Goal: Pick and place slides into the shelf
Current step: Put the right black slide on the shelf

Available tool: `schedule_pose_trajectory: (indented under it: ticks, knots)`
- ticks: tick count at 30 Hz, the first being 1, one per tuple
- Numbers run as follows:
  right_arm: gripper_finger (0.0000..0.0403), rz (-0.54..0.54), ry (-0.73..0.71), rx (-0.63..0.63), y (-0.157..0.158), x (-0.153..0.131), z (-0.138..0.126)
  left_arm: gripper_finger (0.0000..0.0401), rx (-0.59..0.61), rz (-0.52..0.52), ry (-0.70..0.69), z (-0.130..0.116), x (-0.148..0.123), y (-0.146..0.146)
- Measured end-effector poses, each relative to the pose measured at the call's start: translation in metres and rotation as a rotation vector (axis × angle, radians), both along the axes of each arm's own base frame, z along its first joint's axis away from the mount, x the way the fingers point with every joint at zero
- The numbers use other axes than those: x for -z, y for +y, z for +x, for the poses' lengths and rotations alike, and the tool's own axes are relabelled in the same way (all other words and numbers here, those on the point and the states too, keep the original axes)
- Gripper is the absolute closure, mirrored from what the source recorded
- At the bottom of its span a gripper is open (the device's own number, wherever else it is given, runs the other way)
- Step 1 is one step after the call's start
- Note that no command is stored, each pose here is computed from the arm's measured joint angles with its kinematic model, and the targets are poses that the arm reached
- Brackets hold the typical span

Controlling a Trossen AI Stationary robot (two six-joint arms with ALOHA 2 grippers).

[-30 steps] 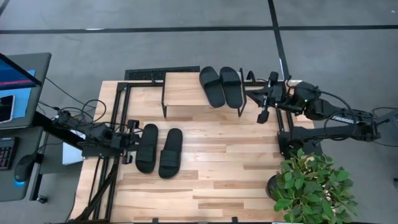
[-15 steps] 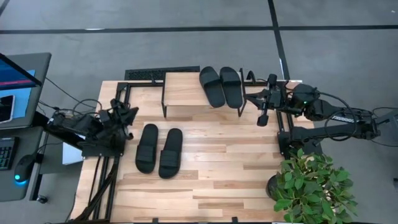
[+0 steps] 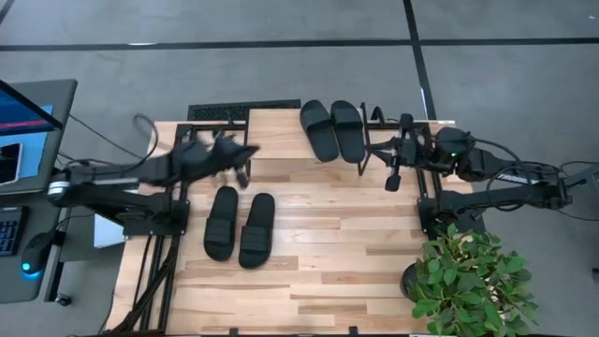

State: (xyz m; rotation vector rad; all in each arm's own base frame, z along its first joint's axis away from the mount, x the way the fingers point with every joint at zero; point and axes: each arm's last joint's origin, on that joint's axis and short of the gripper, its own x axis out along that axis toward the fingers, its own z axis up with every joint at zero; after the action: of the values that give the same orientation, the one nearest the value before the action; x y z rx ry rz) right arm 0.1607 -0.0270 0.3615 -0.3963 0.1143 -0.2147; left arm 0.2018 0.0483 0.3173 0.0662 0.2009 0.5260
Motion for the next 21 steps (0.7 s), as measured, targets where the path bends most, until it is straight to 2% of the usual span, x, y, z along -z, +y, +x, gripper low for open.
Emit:
schedule_pose_trajectory:
  ticks: [4, 6, 8, 10, 12, 15, 18, 21]
  knots:
    - [0.0403, 0.026, 0.066, 0.002, 0.000, 0.007, 0.002, 0.0401, -0.130, -0.112, 0.022, 0.032, -0.024, 0.044]
    - [0.0403, 0.051, 0.105, 0.006, -0.001, 0.011, 0.002, 0.0401, -0.096, -0.203, -0.011, 0.044, -0.037, 0.068]
    - [0.0403, 0.067, 0.139, 0.016, -0.002, 0.015, 0.002, 0.0401, 0.006, -0.306, -0.059, 0.053, -0.055, 0.094]
    - [0.0403, 0.087, 0.154, 0.028, -0.003, 0.017, 0.001, 0.0401, 0.095, -0.433, -0.060, 0.058, -0.066, 0.123]
    - [0.0403, 0.109, 0.176, 0.054, -0.004, 0.020, 0.000, 0.0401, 0.107, -0.573, -0.025, 0.066, -0.068, 0.152]
    - [0.0403, 0.105, 0.189, 0.120, -0.006, 0.020, -0.004, 0.0401, -0.005, -0.712, 0.107, 0.071, -0.063, 0.190]
    - [0.0403, 0.097, 0.213, 0.184, -0.008, 0.022, -0.010, 0.0401, -0.168, -0.743, 0.250, 0.073, -0.059, 0.219]
    - [0.0403, 0.100, 0.230, 0.207, -0.010, 0.023, -0.017, 0.0401, -0.209, -0.790, 0.353, 0.080, -0.045, 0.243]
